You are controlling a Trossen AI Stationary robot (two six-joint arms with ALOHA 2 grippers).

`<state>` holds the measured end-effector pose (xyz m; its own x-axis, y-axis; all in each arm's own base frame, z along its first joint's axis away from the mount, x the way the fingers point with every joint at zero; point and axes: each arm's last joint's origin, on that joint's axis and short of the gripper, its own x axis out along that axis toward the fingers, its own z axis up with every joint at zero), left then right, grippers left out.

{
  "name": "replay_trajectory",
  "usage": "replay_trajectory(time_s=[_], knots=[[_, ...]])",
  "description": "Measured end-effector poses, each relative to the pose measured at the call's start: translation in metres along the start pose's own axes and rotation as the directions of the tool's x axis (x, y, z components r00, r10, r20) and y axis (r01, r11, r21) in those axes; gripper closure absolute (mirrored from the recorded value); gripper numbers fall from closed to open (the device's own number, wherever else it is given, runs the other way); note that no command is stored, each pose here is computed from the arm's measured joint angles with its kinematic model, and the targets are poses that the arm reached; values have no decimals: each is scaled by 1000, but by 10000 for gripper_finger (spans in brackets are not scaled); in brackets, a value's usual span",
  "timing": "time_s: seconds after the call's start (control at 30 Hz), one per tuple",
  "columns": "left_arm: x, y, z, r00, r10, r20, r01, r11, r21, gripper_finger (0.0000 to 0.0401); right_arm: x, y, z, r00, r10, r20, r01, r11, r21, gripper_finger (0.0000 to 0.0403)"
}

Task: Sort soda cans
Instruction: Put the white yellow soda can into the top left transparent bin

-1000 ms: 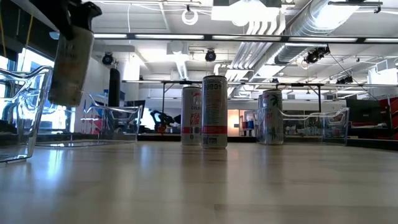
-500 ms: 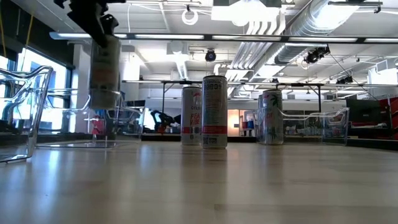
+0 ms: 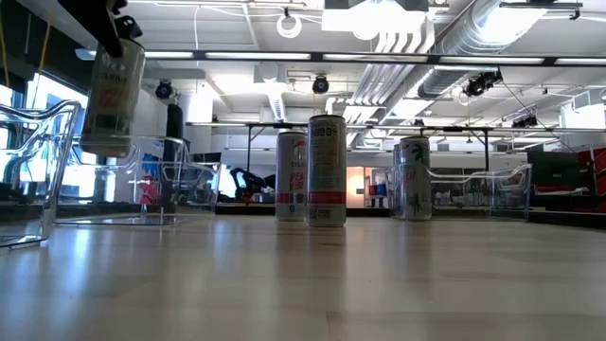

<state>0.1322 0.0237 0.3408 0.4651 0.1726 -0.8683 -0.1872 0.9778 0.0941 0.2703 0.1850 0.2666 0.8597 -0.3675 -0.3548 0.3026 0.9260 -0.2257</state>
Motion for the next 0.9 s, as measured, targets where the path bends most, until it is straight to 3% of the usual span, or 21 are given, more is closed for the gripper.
replay_trajectory(time_s=[0.17,0.43,0.6,0.9], knots=[[8,-1,-16,996,-6,88,7,1000,-16,156,10,9,-9,1000,-10,-16,10,1000,-26,114],[45,-6,-46,999,-44,6,43,999,21,156,12,14,-3,999,7,35,-5,998,-58,114],[64,-10,-51,994,-107,19,105,992,75,156,12,15,1,998,14,63,-10,998,-65,114],[65,-11,-50,990,-141,14,139,985,98,156,12,15,3,997,14,70,-11,998,-54,114]])
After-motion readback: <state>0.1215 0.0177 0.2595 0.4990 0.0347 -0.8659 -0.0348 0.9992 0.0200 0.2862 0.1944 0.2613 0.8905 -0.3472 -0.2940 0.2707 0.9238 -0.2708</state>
